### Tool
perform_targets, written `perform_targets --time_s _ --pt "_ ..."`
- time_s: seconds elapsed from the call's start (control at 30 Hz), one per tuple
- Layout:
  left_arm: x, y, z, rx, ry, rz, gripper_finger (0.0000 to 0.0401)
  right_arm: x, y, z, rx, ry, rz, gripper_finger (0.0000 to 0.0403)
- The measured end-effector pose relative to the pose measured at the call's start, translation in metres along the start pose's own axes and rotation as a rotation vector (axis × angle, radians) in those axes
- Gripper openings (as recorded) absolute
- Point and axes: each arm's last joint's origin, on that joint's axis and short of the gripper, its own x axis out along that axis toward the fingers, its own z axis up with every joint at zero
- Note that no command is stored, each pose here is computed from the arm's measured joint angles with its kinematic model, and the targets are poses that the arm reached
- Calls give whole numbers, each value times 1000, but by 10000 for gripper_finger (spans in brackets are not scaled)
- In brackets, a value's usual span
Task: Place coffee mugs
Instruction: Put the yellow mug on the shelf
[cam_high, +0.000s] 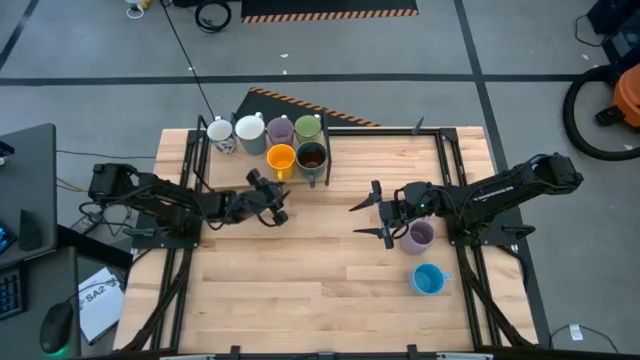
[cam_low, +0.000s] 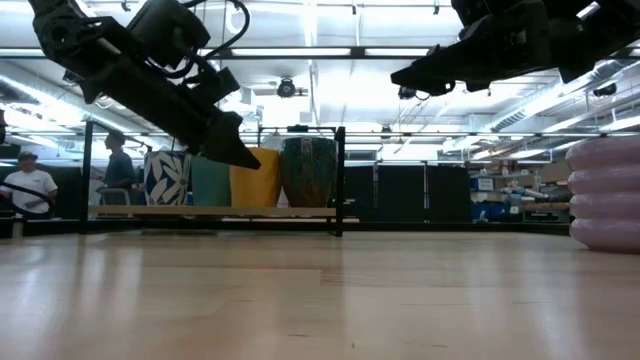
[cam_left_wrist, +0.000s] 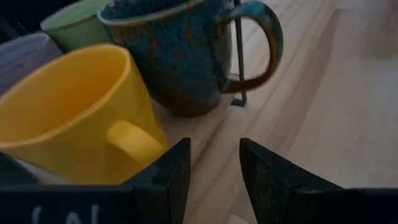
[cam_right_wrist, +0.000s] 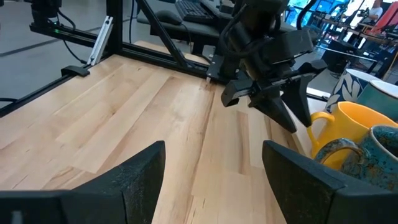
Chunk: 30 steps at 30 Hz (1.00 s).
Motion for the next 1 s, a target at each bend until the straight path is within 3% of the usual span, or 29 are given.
perform_targets --time_s 0.17,0.33,0.57,1.0 --pt "0 0 1 18 -9 -3 144 0 0 0 -4 0 0 274" --pt "-5 -5 0 -4 11 -88 144 0 0 0 -4 1 1 274" --pt "-5 7 -11 -66 122 34 144 0 0 -1 11 7 2 274" --pt "2 11 -4 -75 62 36 144 0 0 0 0 2 1 274"
